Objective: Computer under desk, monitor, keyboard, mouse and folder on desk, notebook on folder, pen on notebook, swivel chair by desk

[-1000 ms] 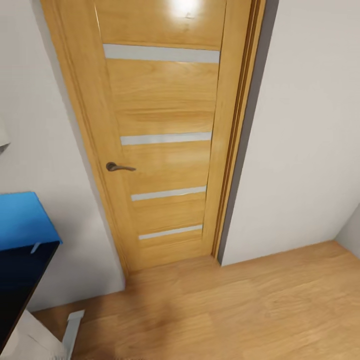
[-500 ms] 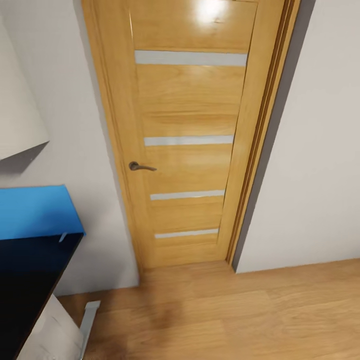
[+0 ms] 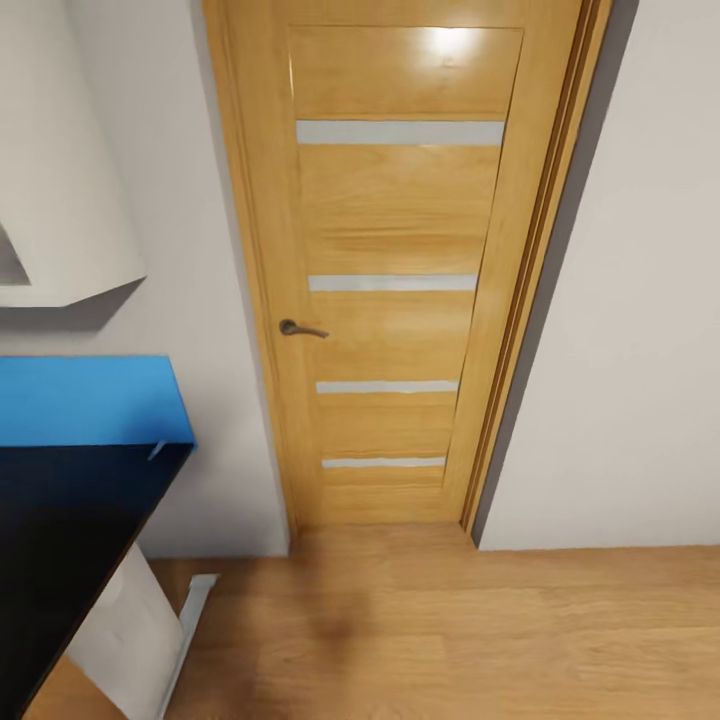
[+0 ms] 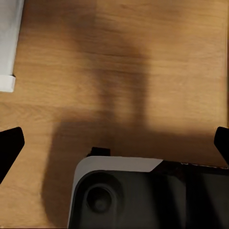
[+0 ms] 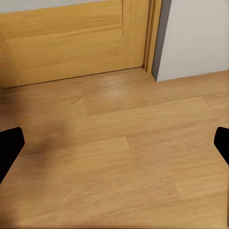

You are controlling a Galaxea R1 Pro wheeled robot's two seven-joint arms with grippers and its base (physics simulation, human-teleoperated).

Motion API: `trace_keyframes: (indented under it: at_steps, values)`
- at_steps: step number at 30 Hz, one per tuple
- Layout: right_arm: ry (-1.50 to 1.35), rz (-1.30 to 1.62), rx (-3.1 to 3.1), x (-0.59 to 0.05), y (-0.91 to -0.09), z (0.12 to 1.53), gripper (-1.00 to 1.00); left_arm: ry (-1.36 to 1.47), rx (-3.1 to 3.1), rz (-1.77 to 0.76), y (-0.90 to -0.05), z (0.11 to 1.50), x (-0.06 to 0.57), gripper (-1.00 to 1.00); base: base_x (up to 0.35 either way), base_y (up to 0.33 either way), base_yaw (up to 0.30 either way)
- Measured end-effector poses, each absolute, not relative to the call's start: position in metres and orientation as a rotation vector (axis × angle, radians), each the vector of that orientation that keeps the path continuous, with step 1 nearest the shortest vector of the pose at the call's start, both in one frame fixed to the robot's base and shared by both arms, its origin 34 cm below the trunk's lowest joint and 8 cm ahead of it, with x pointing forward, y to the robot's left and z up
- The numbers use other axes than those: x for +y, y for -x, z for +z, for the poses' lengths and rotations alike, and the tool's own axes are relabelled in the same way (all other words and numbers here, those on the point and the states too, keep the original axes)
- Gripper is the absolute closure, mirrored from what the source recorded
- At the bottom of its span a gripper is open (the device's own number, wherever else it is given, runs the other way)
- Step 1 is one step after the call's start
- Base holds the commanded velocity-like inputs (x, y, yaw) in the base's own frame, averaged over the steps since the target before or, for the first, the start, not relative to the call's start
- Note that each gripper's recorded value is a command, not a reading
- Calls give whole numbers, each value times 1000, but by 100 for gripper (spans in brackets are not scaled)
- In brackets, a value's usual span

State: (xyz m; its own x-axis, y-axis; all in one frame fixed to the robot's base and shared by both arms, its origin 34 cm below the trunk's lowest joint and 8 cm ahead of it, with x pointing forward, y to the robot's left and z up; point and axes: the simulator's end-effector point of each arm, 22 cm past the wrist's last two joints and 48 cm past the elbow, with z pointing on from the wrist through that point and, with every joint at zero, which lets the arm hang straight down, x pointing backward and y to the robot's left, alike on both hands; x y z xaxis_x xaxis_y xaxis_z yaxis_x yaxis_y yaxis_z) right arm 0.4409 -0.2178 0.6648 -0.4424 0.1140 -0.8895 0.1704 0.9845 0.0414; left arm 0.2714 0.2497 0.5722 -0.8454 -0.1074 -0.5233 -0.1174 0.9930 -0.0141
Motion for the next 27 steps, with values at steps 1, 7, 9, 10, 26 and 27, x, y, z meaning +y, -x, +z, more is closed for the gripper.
trace_keyframes:
  at_steps: [1,7,9,10,26,27]
  values:
    - [-201,-64,2033,-218,-441,665,-100,158,2585,25,-272,572,250,-100,-225,-246,180]
    - [-203,-65,2025,-218,-443,668,-100,159,2574,28,-275,574,251,-100,-119,-125,180]
    - [-204,-64,2023,-218,-443,668,-100,160,2570,28,-276,574,251,-100,-21,-21,179]
    - [-204,-64,2021,-218,-444,669,-100,160,2568,28,-277,575,251,-100,-12,-12,179]
    - [-200,-61,2000,-217,-449,675,-100,164,2544,28,-285,578,252,-100,-3,-3,180]
    - [-200,-60,1999,-217,-449,676,-100,164,2542,29,-285,578,252,-100,0,0,186]
